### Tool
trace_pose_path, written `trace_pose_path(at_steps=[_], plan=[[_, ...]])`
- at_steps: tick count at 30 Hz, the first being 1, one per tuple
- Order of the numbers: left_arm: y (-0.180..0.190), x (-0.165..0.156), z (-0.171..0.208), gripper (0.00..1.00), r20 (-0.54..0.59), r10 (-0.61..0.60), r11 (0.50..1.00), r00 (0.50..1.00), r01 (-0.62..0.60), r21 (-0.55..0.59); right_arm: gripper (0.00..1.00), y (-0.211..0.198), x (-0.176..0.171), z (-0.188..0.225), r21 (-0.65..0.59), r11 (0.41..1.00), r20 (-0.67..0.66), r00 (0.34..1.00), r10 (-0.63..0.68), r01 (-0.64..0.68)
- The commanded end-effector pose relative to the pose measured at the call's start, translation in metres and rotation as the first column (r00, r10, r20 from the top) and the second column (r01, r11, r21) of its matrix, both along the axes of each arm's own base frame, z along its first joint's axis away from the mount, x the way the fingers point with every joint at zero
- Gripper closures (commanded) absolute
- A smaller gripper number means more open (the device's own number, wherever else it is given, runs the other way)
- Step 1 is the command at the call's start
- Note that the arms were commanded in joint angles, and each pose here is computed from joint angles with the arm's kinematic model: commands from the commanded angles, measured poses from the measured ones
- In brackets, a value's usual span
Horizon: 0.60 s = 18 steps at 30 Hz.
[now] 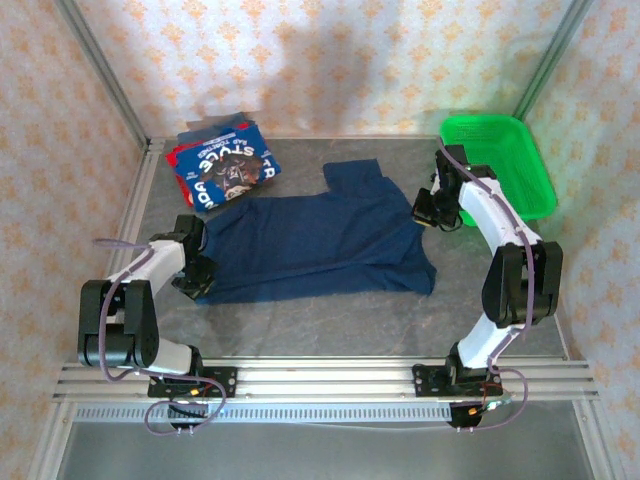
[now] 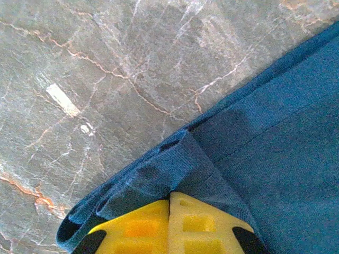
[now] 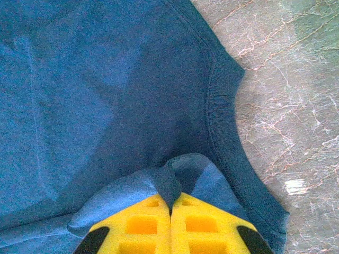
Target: Fold and stack the t-shirts
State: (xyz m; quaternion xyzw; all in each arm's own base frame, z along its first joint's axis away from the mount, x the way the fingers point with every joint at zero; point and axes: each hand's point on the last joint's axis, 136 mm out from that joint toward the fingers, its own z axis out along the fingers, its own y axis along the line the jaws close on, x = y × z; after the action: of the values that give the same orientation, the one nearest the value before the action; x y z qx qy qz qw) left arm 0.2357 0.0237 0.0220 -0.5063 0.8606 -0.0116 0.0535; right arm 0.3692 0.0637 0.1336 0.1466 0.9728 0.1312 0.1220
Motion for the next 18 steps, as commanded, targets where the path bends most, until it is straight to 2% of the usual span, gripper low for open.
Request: trace_pose_path(at_steps=[1, 12, 13, 14, 15, 18], plan=[[0.009, 0.01, 0.007, 1.0, 0.03, 0.006, 0.999, 1.0, -0.007, 0.033, 1.0, -0.004, -0.002, 0.007, -0.023, 1.0, 0.021, 1.0, -0.015, 0.015], [0.022, -0.008, 0.034, 1.0, 0.088, 0.059, 0.997, 0.994, -0.063, 0.045, 1.0, -0.003, 0.0, 0.007, -0.025, 1.0, 0.016, 1.0, -0.004, 0.004], [0.022, -0.01, 0.032, 0.96, 0.082, 0.062, 0.997, 0.995, -0.066, 0.04, 1.0, -0.003, 0.0, 0.006, -0.026, 1.0, 0.014, 1.0, -0.001, 0.002], [0.02, -0.013, 0.03, 0.83, 0.075, 0.065, 0.997, 0.995, -0.067, 0.032, 1.0, -0.003, 0.0, 0.006, -0.027, 1.0, 0.013, 1.0, 0.001, 0.0], [0.019, -0.014, 0.026, 0.76, 0.072, 0.071, 0.997, 0.995, -0.073, 0.022, 1.0, -0.004, 0.0, 0.005, -0.027, 1.0, 0.013, 1.0, 0.0, 0.0], [0.015, -0.017, 0.016, 0.65, 0.07, 0.093, 0.996, 0.993, -0.093, -0.005, 1.0, -0.002, 0.0, 0.005, -0.022, 1.0, 0.013, 1.0, 0.001, -0.001]])
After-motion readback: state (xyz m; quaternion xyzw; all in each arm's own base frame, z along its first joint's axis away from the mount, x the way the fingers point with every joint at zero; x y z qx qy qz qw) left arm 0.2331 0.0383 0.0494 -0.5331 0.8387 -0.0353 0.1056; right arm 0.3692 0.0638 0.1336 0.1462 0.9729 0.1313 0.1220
